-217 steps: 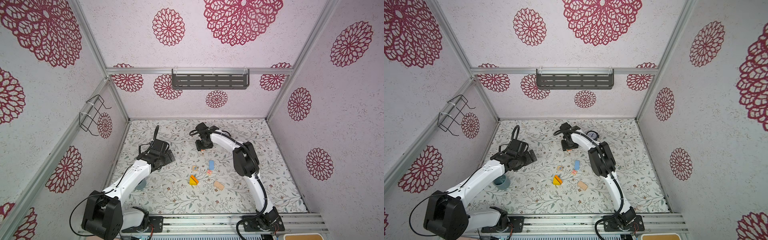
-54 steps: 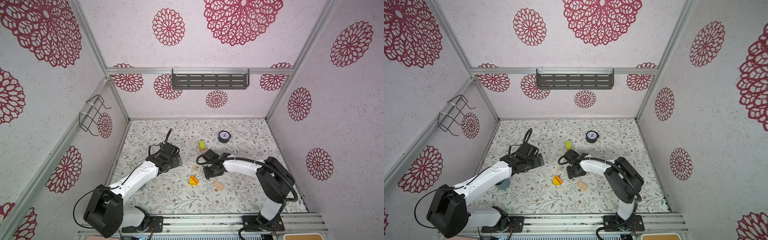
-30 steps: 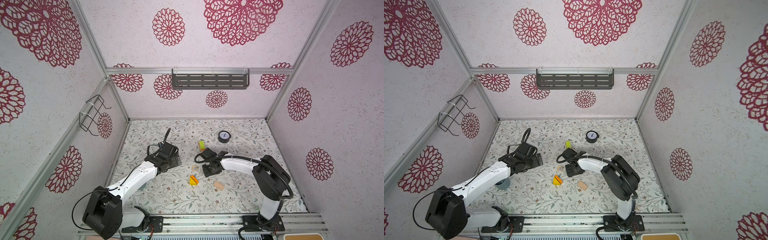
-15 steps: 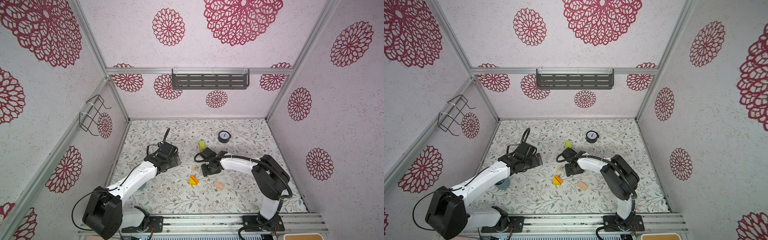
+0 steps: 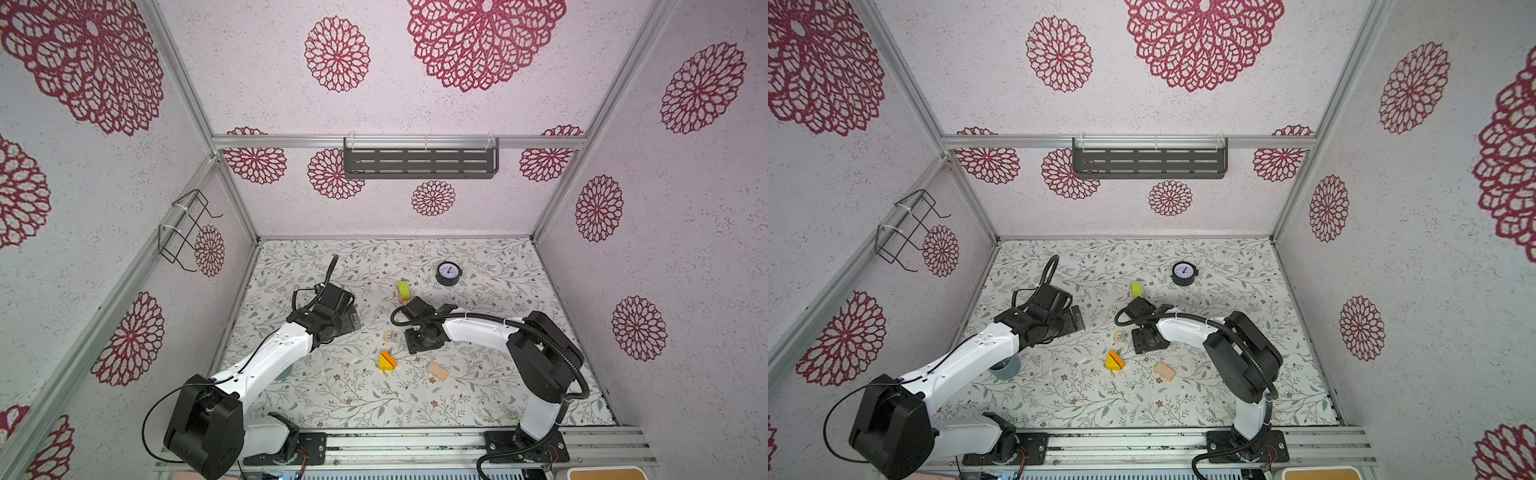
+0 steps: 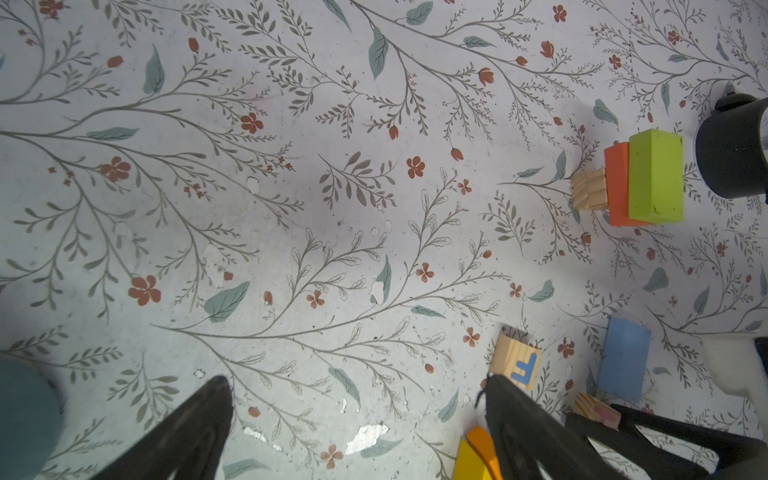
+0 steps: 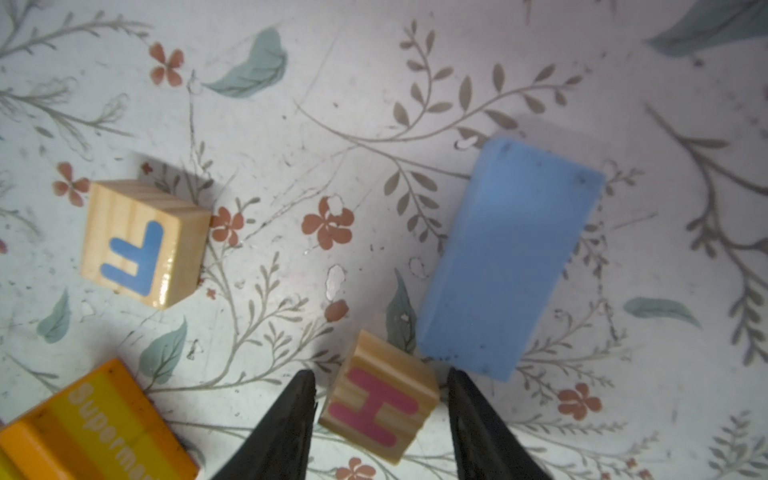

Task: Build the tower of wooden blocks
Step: 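Close the right gripper on the H letter cube, then lift and carry the H cube with the right gripper over the green block, then lower the H cube onto the green block with the right gripper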

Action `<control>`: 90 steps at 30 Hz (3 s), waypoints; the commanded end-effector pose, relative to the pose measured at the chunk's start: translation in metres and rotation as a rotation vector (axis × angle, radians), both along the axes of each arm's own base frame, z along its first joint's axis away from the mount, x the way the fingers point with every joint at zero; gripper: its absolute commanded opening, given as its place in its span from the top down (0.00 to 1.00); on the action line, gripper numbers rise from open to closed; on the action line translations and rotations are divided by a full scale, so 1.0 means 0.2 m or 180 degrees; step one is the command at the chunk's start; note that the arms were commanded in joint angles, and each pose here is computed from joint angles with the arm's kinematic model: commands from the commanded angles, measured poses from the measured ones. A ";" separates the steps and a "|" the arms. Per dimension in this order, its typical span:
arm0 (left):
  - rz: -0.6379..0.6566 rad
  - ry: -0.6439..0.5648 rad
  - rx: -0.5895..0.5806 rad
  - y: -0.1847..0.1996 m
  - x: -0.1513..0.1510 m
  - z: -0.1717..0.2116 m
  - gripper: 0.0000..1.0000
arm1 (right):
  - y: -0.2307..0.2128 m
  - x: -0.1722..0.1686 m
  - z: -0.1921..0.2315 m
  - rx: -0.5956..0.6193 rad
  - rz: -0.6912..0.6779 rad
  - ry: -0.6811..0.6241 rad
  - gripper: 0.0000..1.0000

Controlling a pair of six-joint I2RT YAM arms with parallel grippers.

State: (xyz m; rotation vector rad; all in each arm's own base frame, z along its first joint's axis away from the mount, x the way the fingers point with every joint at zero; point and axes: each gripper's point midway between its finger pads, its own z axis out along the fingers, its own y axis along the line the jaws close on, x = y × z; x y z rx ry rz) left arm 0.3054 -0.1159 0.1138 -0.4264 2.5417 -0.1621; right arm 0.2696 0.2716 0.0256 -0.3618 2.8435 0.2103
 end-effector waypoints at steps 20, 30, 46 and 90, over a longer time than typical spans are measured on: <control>0.0066 -0.0049 -0.0017 0.05 -0.02 0.03 0.03 | 0.09 0.04 0.05 -0.0050 0.0092 -0.0027 0.50; 0.0070 -0.0021 -0.0027 0.04 -0.02 0.01 0.03 | 0.03 -0.01 0.04 -0.0182 0.0144 0.0019 0.55; 0.0071 -0.0038 -0.0021 0.05 -0.02 0.03 0.03 | 0.06 -0.02 0.11 -0.0139 0.0228 0.0012 0.70; 0.0019 0.0038 -0.0024 0.01 0.08 -0.08 0.03 | 0.18 0.85 0.53 0.0030 0.0119 -0.0308 0.69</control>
